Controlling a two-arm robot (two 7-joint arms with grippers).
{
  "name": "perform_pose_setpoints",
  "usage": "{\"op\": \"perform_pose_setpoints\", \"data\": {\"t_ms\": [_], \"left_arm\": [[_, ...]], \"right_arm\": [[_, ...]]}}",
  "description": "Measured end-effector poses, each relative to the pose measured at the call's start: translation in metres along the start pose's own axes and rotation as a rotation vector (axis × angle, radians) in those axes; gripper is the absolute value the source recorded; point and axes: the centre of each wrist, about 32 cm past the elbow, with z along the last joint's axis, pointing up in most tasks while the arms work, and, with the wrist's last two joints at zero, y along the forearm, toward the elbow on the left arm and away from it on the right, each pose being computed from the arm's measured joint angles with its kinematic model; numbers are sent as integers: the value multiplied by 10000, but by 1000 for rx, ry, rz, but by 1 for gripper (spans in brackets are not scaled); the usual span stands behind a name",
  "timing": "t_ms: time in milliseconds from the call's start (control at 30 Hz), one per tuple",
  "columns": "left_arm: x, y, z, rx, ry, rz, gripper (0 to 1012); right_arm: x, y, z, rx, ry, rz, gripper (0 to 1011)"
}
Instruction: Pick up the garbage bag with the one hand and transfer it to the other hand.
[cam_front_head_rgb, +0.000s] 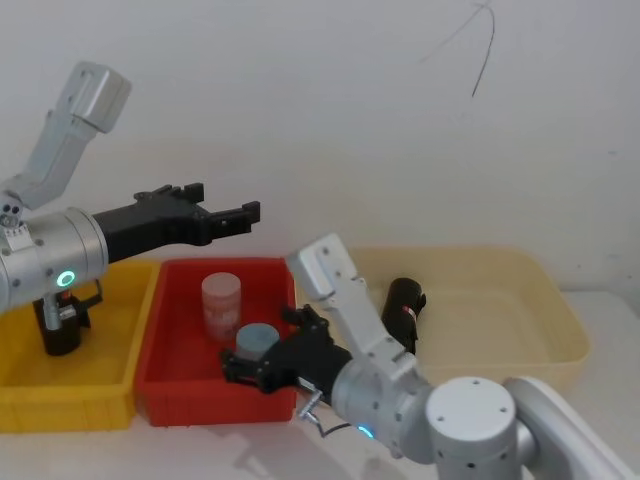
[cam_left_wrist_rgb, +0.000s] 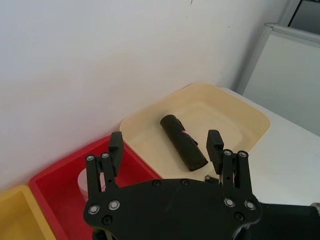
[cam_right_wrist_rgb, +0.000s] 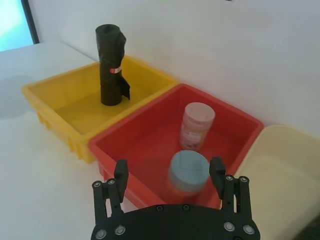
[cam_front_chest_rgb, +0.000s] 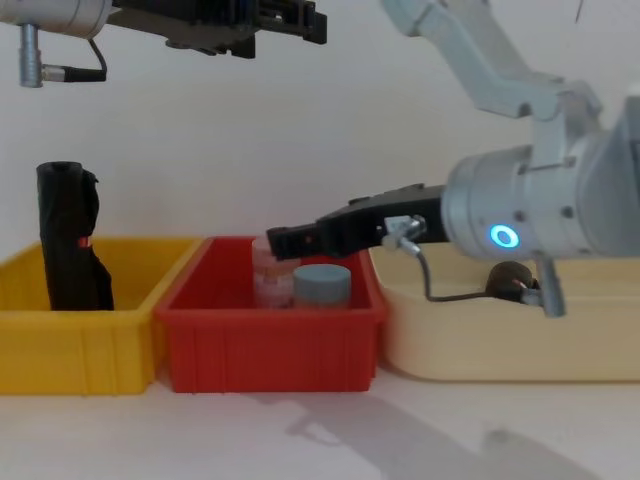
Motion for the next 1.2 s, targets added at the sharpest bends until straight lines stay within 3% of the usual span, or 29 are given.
{"op": "perform_pose_setpoints", "data": {"t_ms": [400,1200], "left_arm": [[0,0,-1,0,0,0,1001],[0,0,-1,0,0,0,1002]], "right_arm": [[-27,285,112,-36,-6,16,1000],[81,609,-4,-104,6,39,1000]]}}
